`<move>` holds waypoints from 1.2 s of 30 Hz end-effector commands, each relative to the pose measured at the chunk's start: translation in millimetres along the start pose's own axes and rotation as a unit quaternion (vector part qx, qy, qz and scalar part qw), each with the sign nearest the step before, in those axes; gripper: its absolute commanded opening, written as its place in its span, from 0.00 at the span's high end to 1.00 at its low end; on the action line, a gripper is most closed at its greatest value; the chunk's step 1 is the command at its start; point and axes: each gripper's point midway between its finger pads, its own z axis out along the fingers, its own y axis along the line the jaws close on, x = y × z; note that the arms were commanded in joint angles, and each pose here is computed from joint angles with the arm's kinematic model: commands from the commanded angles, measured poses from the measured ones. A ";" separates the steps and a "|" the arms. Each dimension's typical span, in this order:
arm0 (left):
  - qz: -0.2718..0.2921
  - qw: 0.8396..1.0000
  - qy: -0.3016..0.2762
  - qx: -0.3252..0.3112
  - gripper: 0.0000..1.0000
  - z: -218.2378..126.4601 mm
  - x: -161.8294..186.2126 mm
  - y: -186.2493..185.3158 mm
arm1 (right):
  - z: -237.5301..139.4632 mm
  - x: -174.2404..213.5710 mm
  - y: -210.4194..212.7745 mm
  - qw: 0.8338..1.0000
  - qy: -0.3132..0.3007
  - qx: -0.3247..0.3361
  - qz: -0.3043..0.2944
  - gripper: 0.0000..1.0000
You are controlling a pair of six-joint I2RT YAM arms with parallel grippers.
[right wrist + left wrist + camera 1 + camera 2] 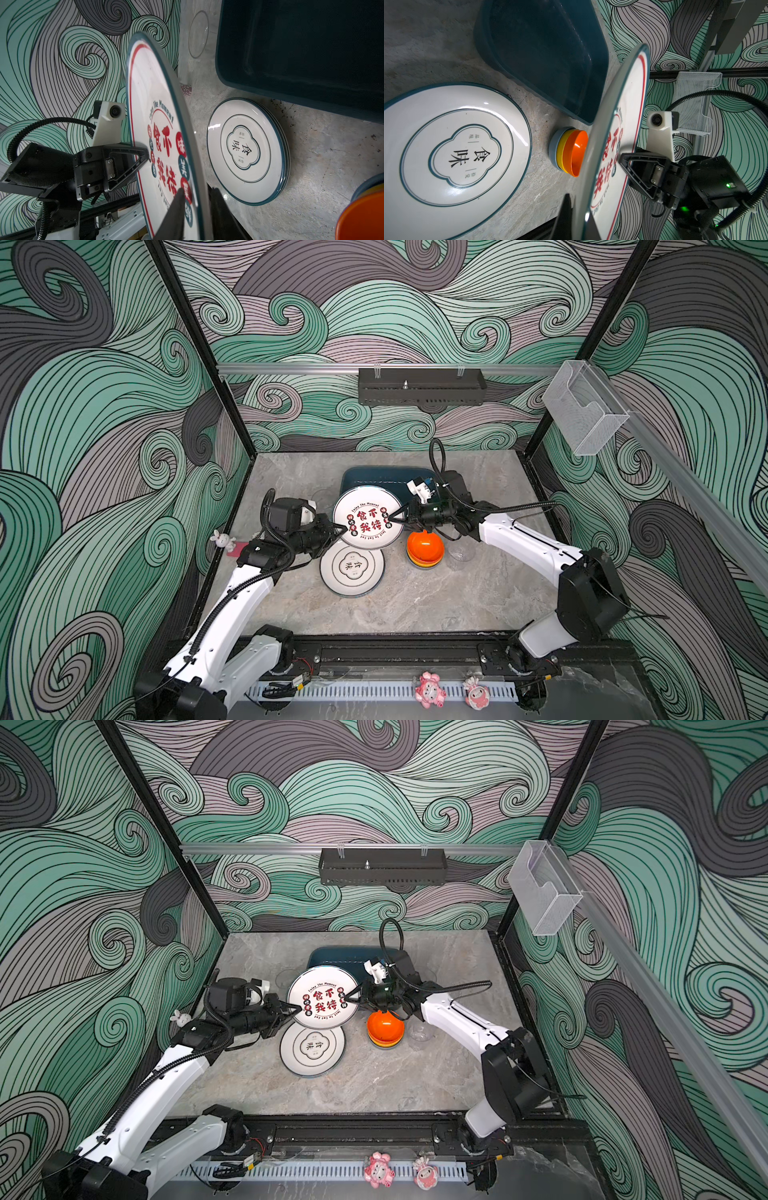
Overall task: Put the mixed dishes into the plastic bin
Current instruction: 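Carry the plate into the teal bin and lower it with the right gripper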
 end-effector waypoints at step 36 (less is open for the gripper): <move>0.018 0.994 -0.047 -0.099 0.14 -15.1 13.2 71.9 | 44.4 -137.4 -91.8 0.992 -0.070 0.096 0.047 1.00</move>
